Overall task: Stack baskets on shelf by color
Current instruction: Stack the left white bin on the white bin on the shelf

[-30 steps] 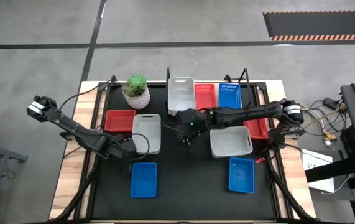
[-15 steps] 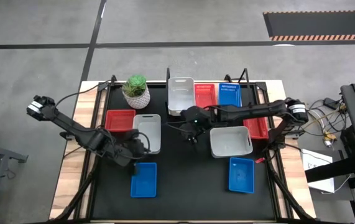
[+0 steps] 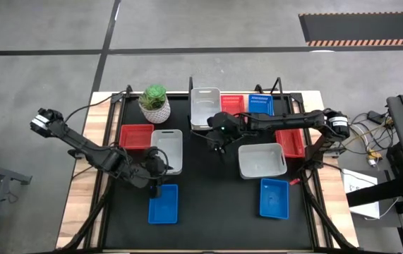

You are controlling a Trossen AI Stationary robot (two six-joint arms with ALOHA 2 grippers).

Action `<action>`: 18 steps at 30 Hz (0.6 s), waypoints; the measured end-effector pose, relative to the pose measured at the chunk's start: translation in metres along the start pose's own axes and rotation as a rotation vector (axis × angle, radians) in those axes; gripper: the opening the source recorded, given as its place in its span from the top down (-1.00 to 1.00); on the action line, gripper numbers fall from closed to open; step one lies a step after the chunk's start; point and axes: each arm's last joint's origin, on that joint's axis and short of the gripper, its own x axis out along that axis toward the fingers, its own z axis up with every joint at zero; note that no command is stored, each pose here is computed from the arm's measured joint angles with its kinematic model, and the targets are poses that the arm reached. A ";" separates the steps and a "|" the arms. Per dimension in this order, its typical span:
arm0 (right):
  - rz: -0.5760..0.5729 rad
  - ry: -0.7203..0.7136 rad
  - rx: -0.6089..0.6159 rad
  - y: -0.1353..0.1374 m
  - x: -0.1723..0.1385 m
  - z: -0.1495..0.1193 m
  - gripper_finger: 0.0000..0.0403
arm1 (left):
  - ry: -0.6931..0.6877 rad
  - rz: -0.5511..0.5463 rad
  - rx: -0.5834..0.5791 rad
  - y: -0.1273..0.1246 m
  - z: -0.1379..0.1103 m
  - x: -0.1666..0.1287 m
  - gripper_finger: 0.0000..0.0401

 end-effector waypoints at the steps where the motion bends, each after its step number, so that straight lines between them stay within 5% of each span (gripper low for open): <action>1: -0.001 0.001 0.001 0.000 0.000 0.000 0.16 | 0.005 0.003 0.003 0.001 -0.002 0.001 0.17; 6: 0.008 0.002 -0.025 0.000 0.001 -0.001 0.16 | 0.037 0.026 0.019 0.004 -0.013 0.007 -0.06; 18: 0.080 -0.086 -0.015 0.002 0.006 0.000 0.16 | 0.150 0.140 0.060 0.010 -0.048 0.040 -0.09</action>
